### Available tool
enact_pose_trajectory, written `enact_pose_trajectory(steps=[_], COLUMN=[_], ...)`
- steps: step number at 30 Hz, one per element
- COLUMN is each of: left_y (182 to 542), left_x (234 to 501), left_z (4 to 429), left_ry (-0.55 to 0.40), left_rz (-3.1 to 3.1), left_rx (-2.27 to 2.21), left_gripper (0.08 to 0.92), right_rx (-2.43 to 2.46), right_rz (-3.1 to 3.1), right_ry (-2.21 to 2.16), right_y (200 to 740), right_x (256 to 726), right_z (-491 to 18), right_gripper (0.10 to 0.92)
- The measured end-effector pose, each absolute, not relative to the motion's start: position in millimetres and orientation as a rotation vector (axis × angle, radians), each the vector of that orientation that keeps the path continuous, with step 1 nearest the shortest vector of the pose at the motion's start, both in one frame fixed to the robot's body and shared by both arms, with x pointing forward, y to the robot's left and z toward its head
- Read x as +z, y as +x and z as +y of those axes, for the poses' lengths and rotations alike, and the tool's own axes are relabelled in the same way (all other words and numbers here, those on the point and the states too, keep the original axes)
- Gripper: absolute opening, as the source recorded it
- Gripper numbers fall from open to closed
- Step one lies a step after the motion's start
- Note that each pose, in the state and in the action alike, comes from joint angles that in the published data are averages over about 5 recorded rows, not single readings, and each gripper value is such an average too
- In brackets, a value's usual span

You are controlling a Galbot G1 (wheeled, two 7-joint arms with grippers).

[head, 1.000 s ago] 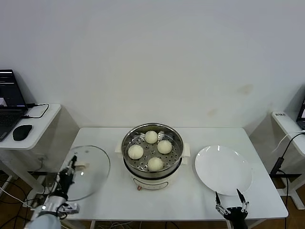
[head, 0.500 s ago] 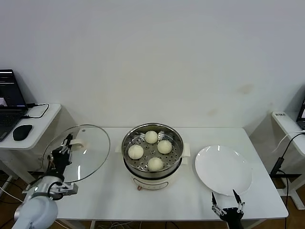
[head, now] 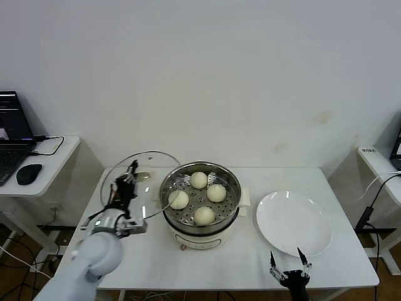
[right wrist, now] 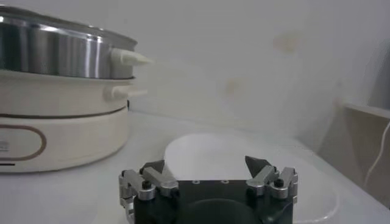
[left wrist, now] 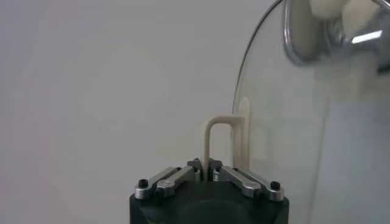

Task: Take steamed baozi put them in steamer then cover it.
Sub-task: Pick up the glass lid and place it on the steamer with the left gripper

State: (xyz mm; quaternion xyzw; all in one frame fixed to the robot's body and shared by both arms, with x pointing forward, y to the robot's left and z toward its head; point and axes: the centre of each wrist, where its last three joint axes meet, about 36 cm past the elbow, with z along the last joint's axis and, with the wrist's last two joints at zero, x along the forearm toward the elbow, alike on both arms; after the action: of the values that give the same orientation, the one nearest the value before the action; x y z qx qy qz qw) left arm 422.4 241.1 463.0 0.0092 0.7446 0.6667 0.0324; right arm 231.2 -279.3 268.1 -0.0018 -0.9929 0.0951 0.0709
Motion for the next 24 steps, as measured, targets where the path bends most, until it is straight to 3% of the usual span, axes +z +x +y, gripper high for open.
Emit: enact_pose_trajectory(steps=[24], left_y=[448], left_x=[447], left_z=[96], left_ry=[0.195], left_rz=[2.224], left_rx=[2.099], left_gripper=[0.138], right_rx=[0.405], right_rz=[-2.950], right_ry=[-0.033], right_y=[229], right_x=[255], right_z=[-275], right_gripper=[0.823])
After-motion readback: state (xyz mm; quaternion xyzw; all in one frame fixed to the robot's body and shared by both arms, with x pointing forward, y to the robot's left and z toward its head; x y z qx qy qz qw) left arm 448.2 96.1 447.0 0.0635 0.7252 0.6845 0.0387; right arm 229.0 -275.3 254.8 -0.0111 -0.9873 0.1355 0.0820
